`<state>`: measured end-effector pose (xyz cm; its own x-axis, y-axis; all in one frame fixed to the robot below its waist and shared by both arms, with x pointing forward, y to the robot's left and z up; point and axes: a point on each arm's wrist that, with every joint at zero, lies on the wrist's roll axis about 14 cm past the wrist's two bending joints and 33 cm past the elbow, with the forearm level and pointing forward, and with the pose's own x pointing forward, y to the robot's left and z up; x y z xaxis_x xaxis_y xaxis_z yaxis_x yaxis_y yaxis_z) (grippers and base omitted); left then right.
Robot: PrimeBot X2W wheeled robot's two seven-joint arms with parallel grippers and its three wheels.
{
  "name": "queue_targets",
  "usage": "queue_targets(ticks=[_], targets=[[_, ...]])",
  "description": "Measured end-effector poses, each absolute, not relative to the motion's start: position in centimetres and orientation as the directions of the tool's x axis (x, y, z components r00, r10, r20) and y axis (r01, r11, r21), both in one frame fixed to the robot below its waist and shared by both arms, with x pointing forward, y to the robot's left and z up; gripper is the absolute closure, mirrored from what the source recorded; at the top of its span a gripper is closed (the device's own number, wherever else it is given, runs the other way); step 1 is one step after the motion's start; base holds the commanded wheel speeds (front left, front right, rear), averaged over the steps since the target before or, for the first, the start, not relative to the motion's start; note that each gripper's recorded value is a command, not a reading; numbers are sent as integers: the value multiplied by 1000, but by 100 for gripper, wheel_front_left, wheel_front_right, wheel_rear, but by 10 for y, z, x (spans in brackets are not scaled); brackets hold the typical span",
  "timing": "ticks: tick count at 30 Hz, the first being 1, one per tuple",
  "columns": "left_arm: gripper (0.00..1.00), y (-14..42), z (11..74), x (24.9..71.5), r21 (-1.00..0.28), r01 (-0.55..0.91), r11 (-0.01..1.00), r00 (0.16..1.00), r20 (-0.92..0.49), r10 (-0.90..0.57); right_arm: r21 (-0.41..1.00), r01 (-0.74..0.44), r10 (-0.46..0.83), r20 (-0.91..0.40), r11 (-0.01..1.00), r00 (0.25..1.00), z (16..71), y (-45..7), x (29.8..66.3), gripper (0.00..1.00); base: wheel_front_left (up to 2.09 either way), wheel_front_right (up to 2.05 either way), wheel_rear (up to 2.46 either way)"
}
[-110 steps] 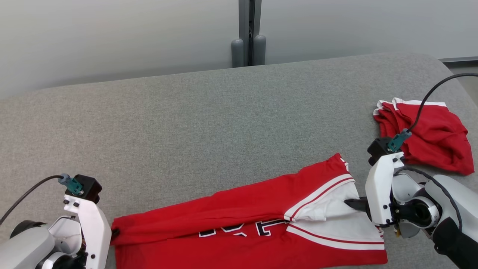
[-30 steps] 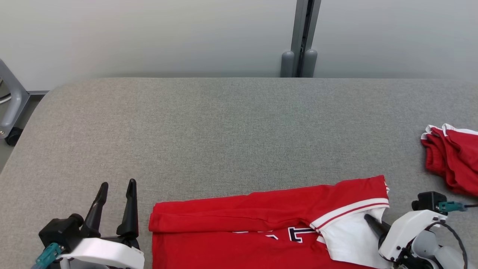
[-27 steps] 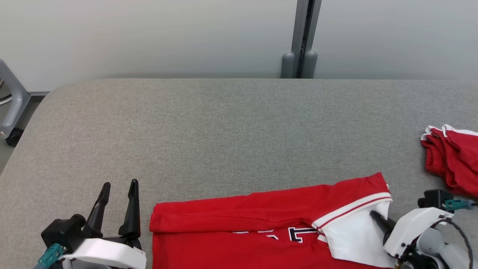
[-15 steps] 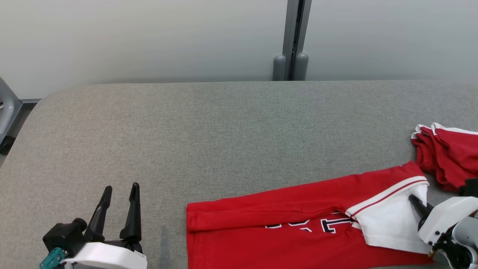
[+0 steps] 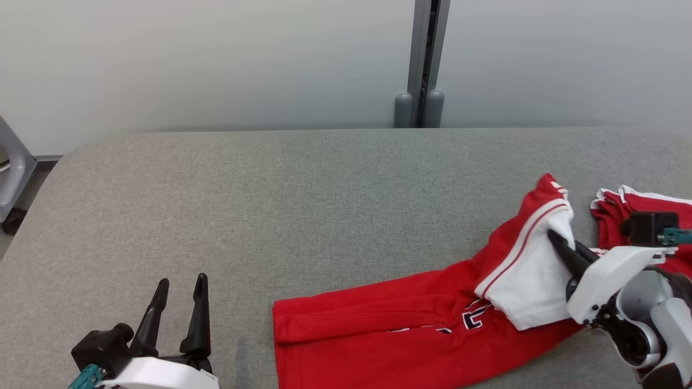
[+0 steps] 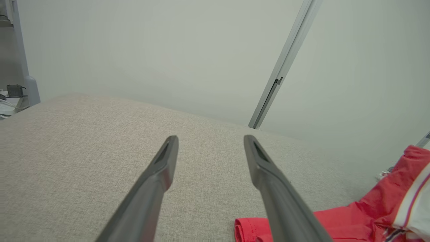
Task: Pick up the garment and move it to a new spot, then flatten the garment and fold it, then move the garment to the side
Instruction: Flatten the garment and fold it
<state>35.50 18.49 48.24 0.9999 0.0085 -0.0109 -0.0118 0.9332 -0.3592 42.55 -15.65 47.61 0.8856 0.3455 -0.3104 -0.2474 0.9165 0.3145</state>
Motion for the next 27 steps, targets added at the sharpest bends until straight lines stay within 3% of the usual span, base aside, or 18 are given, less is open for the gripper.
queue_targets(ticks=[4,12,27], targets=[[0,189,480,349,-364,-27,931,1000,-16,23,292,-344,423,-275,892,863,493,-124,422,100,0,0,0],[0,200,474,338,-373,-72,925,997,-29,66,370,-536,637,-250,759,729,507,-21,395,100,0,0,0],[0,240,460,308,-375,-212,902,977,-73,199,488,-658,819,-368,573,440,460,102,352,100,0,0,0]])
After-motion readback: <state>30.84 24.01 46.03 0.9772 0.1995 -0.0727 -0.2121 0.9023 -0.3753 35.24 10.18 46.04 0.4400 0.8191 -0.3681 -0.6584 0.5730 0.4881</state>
